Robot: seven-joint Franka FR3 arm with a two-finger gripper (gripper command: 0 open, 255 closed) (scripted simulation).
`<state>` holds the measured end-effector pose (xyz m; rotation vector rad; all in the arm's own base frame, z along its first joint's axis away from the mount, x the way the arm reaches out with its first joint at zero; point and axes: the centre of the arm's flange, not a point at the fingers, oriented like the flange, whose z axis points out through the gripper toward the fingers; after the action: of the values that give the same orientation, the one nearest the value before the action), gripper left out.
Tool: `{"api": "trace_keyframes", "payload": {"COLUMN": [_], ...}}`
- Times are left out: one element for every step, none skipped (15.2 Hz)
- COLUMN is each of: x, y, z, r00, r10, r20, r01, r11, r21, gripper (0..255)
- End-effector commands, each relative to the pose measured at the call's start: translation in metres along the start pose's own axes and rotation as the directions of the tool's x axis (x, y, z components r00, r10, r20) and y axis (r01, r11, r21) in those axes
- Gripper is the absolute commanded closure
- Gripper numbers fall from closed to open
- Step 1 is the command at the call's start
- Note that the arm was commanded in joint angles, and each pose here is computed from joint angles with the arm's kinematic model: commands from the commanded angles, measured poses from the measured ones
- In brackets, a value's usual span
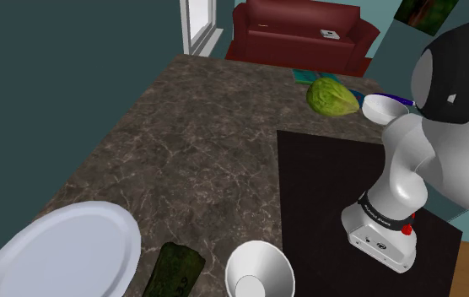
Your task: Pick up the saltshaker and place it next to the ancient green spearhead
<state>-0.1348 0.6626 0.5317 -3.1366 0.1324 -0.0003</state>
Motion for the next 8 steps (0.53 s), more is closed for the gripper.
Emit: {"api": "trace_keyframes", "payload": {"x": [-0.003,-0.003,-0.003,-0.003,-0.003,-0.003,-0.003,-0.003], "y": [-0.001,-0.001,-0.001,-0.001,-0.001,-0.001,-0.001,-0.001], "z": [0.01,0.015,0.02,0.025,0.031,0.036,0.041,0.047], "r00": [1.0,1.0,1.0,1.0,1.0,1.0,1.0,1.0], "r10": [0.001,0.001,0.001,0.001,0.001,0.001,0.001,0.001], "r20": [0.0,0.0,0.0,0.0,0.0,0.0,0.0,0.0], "r01": [-0.001,-0.001,-0.001,-0.001,-0.001,-0.001,-0.001,-0.001], "r11": [1.0,1.0,1.0,1.0,1.0,1.0,1.0,1.0], "r21": [0.0,0.0,0.0,0.0,0.0,0.0,0.0,0.0], "gripper": [255,255,255,255,255,255,255,255]}}
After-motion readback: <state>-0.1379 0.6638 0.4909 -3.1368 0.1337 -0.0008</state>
